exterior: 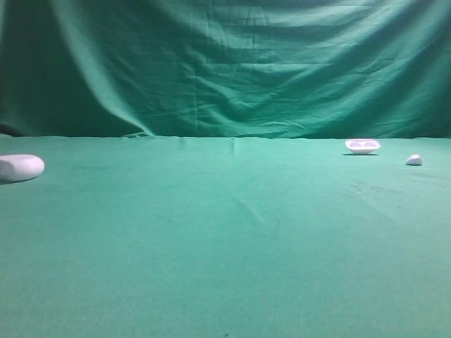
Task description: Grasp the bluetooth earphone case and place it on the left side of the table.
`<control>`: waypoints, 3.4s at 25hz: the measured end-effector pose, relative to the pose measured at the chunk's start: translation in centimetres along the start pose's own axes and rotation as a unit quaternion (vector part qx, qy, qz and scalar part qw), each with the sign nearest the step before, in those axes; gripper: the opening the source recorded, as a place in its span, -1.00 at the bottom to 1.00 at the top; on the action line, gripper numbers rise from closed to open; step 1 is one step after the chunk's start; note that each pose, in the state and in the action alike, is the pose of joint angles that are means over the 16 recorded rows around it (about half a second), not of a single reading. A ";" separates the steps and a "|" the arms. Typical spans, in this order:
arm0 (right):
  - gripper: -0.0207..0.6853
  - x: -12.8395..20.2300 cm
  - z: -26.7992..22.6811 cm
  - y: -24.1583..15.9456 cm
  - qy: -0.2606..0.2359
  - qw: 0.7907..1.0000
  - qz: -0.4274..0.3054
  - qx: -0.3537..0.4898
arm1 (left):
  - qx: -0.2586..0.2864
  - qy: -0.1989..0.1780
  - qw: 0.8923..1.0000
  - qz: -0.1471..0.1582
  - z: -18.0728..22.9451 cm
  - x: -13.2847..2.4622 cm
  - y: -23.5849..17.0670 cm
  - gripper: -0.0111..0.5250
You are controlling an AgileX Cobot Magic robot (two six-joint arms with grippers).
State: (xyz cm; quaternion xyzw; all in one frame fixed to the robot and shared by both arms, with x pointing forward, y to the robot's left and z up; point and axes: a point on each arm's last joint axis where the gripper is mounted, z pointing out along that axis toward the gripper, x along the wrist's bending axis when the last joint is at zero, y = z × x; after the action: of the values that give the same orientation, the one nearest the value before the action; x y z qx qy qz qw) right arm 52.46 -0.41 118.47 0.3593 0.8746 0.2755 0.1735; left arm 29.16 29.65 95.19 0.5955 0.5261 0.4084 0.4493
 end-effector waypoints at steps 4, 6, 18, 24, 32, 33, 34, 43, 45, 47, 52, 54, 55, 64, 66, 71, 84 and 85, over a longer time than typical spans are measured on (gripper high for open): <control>-0.94 -2.7 -4.0 -2.8 -0.019 0.999 0.030 0.004 | 0.000 0.000 1.000 0.000 0.0 0.0 0.0 -0.96; -0.94 -3.8 -5.8 -4.7 -0.028 0.999 0.046 0.006 | 0.000 0.000 1.000 0.000 0.0 0.0 0.0 -0.96; -0.94 -4.9 -12.9 -18.3 -0.053 0.991 0.106 -0.065 | 0.000 0.000 1.000 0.000 0.0 0.0 0.0 -0.96; -0.94 -3.9 -14.1 -23.9 -0.050 0.980 0.104 -0.161 | 0.000 0.000 1.000 0.000 0.0 0.0 0.0 -0.96; -0.94 -3.0 -14.4 -28.5 -0.042 0.961 0.103 -0.255 | 0.000 0.000 1.000 0.000 0.0 0.0 0.0 -0.96; -0.94 -2.9 -14.3 -28.8 -0.041 0.959 0.104 -0.260 | 0.000 0.000 1.000 0.000 0.0 0.0 0.0 -0.96; -0.94 -2.8 -14.3 -29.0 -0.040 0.958 0.104 -0.264 | 0.000 0.000 1.000 0.000 0.0 0.0 0.0 -0.96; -0.94 -2.8 -13.7 -30.9 -0.053 0.955 0.113 -0.270 | 0.000 0.000 1.000 0.000 0.0 0.0 0.0 -0.96; -0.94 -2.9 -13.2 -31.7 -0.066 0.952 0.119 -0.273 | 0.000 0.000 1.000 0.000 0.0 0.0 0.0 -0.96; -0.94 -3.0 -12.6 -32.7 -0.082 0.948 0.127 -0.279 | 0.000 0.000 1.000 0.000 0.0 0.0 0.0 -0.96; -0.94 -3.1 -10.4 -36.0 -0.135 0.932 0.160 -0.295 | 0.000 0.000 1.000 0.000 0.0 0.0 0.0 -0.96; -0.94 -3.1 -9.3 -37.5 -0.159 0.924 0.178 -0.299 | 0.000 0.000 1.000 0.000 0.0 0.0 0.0 -0.96; -0.94 -3.1 -8.8 -38.2 -0.170 0.920 0.186 -0.301 | 0.000 0.000 1.000 0.000 0.0 0.0 0.0 -0.96; -0.94 -2.9 -4.7 -42.8 -0.234 0.892 0.250 -0.294 | 0.000 0.000 1.000 0.000 0.0 0.0 0.0 -0.96; -0.94 -2.8 -4.2 -43.3 -0.239 0.890 0.257 -0.291 | 0.000 0.000 1.000 0.000 0.0 0.0 0.0 -0.96; -0.94 -2.7 -3.6 -43.9 -0.241 0.889 0.266 -0.284 | 0.000 0.000 1.000 0.000 0.0 0.0 0.0 -0.96; -0.94 -2.7 -3.4 -44.0 -0.239 0.890 0.269 -0.281 | 0.000 0.000 1.000 0.000 0.0 0.0 0.0 -0.96; -0.94 -2.7 -3.4 -44.0 -0.239 0.890 0.270 -0.281 | 0.000 0.000 1.000 0.000 0.0 0.0 0.0 -0.96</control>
State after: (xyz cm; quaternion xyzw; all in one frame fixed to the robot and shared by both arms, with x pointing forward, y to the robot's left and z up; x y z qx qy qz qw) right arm 29.13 -29.57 94.76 0.5725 0.5624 0.4517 0.3898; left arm 29.16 29.65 95.19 0.5955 0.5261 0.4084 0.4493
